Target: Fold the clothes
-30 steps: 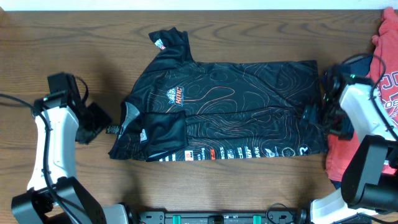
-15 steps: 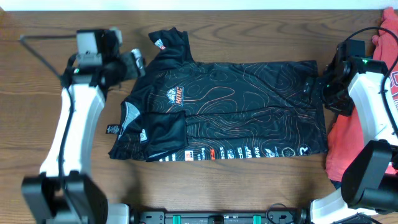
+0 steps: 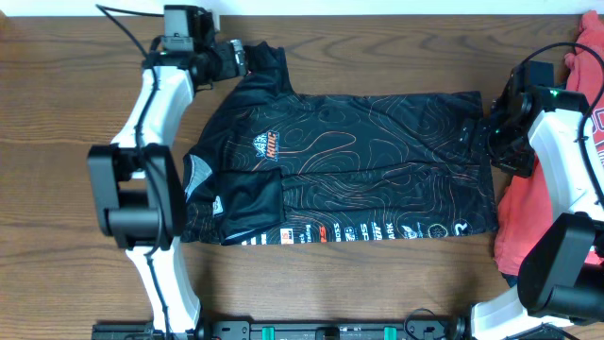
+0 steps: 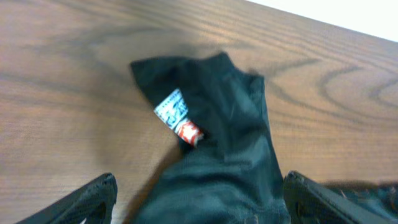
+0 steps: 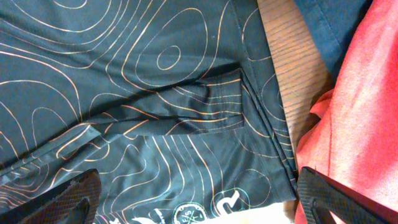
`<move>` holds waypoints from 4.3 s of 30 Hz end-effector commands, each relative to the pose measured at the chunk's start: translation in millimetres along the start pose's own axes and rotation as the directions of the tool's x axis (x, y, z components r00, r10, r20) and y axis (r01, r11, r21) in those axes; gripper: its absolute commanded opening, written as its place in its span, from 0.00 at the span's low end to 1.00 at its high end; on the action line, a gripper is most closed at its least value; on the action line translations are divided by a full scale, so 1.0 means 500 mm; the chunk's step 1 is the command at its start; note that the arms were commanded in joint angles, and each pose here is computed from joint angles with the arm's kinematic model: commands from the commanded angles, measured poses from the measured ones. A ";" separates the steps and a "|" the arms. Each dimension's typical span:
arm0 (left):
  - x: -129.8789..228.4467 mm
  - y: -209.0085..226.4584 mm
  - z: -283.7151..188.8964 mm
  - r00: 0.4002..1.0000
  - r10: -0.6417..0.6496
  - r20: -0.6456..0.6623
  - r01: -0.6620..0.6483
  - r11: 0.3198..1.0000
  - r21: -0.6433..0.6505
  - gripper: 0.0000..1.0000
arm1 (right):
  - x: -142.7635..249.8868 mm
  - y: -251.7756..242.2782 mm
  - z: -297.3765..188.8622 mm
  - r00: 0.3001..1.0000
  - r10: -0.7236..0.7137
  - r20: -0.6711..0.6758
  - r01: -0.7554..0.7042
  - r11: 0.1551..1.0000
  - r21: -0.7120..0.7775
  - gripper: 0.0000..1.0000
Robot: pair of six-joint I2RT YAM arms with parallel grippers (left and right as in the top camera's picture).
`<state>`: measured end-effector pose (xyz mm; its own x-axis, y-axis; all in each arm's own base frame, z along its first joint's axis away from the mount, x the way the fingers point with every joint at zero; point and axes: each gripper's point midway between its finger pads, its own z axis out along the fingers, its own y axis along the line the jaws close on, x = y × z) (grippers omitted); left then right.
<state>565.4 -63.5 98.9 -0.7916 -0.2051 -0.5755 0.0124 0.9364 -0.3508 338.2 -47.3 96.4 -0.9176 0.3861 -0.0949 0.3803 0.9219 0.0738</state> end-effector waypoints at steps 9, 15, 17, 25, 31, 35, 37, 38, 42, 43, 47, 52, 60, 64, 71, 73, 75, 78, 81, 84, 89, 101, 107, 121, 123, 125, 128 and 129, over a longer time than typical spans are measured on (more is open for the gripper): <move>0.027 -0.033 0.120 0.998 0.064 0.022 -0.065 0.997 0.044 0.87 | -0.003 0.003 -0.004 1.000 -0.011 0.000 0.011 1.000 -0.004 0.99; 0.044 -0.020 0.161 1.000 0.002 0.021 -0.003 0.999 0.045 0.81 | 0.005 0.002 -0.004 1.000 -0.010 -0.014 0.010 1.000 -0.001 0.99; 0.047 -0.021 0.164 1.000 0.002 0.018 -0.003 0.999 0.052 0.70 | 0.005 0.002 -0.004 1.000 -0.010 -0.015 0.010 1.000 -0.003 0.99; 0.050 -0.039 0.162 1.000 0.003 0.005 -0.004 0.994 0.105 0.19 | 0.005 0.006 -0.004 1.000 -0.007 -0.014 0.007 1.000 -0.008 0.99; 0.046 -0.074 0.126 0.999 -0.025 -0.033 0.032 0.975 0.221 0.08 | -0.027 0.023 -0.004 0.998 -0.037 0.055 0.039 0.999 -0.024 0.96; 0.046 -0.089 0.080 0.995 -0.056 -0.086 0.078 0.957 0.279 0.08 | -0.065 0.045 -0.006 0.986 -0.093 0.138 0.099 0.994 -0.037 0.95; 0.047 -0.094 0.052 0.991 -0.068 -0.117 0.100 0.949 0.299 0.08 | -0.091 0.058 -0.008 0.976 -0.101 0.193 0.112 0.993 -0.045 0.96; 0.048 -0.096 0.044 0.989 -0.072 -0.126 0.108 0.947 0.303 0.08 | -0.102 0.063 -0.008 0.971 -0.103 0.214 0.116 0.992 -0.049 0.96; 0.044 -0.100 -0.006 0.984 -0.090 -0.156 0.134 0.943 0.305 0.08 | -0.176 0.087 -0.002 0.933 -0.109 0.343 0.137 0.989 -0.058 0.97; 0.041 -0.100 -0.017 0.983 -0.093 -0.157 0.138 0.943 0.303 0.07 | -0.198 0.089 0.002 0.919 -0.108 0.379 0.138 0.989 -0.051 0.98; 0.036 -0.104 -0.045 0.982 -0.100 -0.162 0.145 0.944 0.297 0.08 | -0.267 0.100 0.040 0.877 -0.115 0.466 0.149 0.988 -0.036 0.99; 0.062 -0.099 -0.051 0.969 -0.119 -0.217 0.178 0.945 0.274 0.07 | -0.310 0.108 0.118 0.862 -0.111 0.494 0.150 0.988 -0.040 0.94; 0.097 -0.092 -0.056 0.946 -0.145 -0.289 0.218 0.946 0.238 0.06 | -0.345 0.082 0.208 0.849 -0.105 0.518 0.103 0.994 0.032 0.98; 0.106 -0.089 -0.056 0.942 -0.145 -0.303 0.220 0.948 0.229 0.06 | -0.352 0.083 0.231 0.844 -0.100 0.527 0.100 0.995 0.030 0.97; 0.119 -0.085 -0.058 0.935 -0.144 -0.325 0.222 0.951 0.217 0.06 | -0.353 0.074 0.260 0.849 -0.078 0.523 0.068 0.997 0.037 0.92; 0.124 -0.084 -0.060 0.931 -0.144 -0.334 0.224 0.951 0.213 0.06 | -0.354 0.074 0.263 0.849 -0.062 0.526 0.055 0.998 0.028 0.90; 0.128 -0.084 -0.061 0.929 -0.141 -0.341 0.222 0.952 0.212 0.06 | -0.354 0.075 0.267 0.850 -0.035 0.526 0.033 0.999 0.013 0.88; 0.133 -0.083 -0.062 0.928 -0.133 -0.348 0.216 0.953 0.211 0.06 | -0.353 0.078 0.269 0.852 -0.006 0.524 0.009 1.000 -0.004 0.82; 0.134 -0.083 -0.062 0.927 -0.132 -0.350 0.215 0.954 0.211 0.06 | -0.352 0.084 0.269 0.851 -0.005 0.525 0.010 1.000 -0.007 0.73; 0.134 -0.083 -0.063 0.927 -0.132 -0.350 0.215 0.954 0.211 0.06 | -0.351 0.084 0.269 0.851 0.001 0.524 0.004 1.000 -0.007 0.56; 0.137 -0.082 -0.063 0.925 -0.134 -0.357 0.218 0.954 0.208 0.06 | -0.347 0.077 0.272 0.856 0.022 0.517 -0.024 1.000 -0.002 0.15; 0.163 -0.067 -0.099 0.886 -0.184 -0.425 0.275 0.948 0.162 0.06 | -0.306 0.048 0.233 0.892 0.047 0.450 -0.075 0.996 0.045 0.01; 0.180 -0.064 -0.184 0.835 -0.236 -0.497 0.354 0.922 0.156 0.06 | -0.266 0.041 0.137 0.910 0.017 0.414 -0.051 0.996 0.070 0.01; 0.325 -0.054 -0.365 0.627 -0.189 -0.755 0.314 0.949 0.023 0.06 | -0.046 -0.075 0.008 0.995 -0.038 0.094 0.003 0.940 0.342 0.01; 0.343 -0.040 -0.380 0.592 -0.204 -0.780 0.291 0.956 -0.029 0.06 | -0.031 -0.080 0.009 0.997 -0.043 0.061 0.019 0.936 0.350 0.01; 0.357 -0.029 -0.393 0.563 -0.215 -0.798 0.269 0.961 -0.069 0.06 | -0.020 -0.083 0.009 0.998 -0.042 0.037 0.026 0.934 0.357 0.01; 0.369 -0.026 -0.405 0.532 -0.226 -0.816 0.263 0.960 -0.094 0.06 | -0.009 -0.087 0.008 0.999 -0.042 0.013 0.034 0.931 0.363 0.01; 0.375 -0.027 -0.410 0.518 -0.231 -0.824 0.267 0.958 -0.101 0.06 | -0.005 -0.088 0.007 0.999 -0.042 0.006 0.037 0.930 0.365 0.01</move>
<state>299.3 -64.4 148.1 -0.9183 -0.1047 0.3817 -0.2856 0.8429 -0.4560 327.6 -83.8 87.4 -0.9252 0.3643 -0.1062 0.3795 0.8878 -0.2602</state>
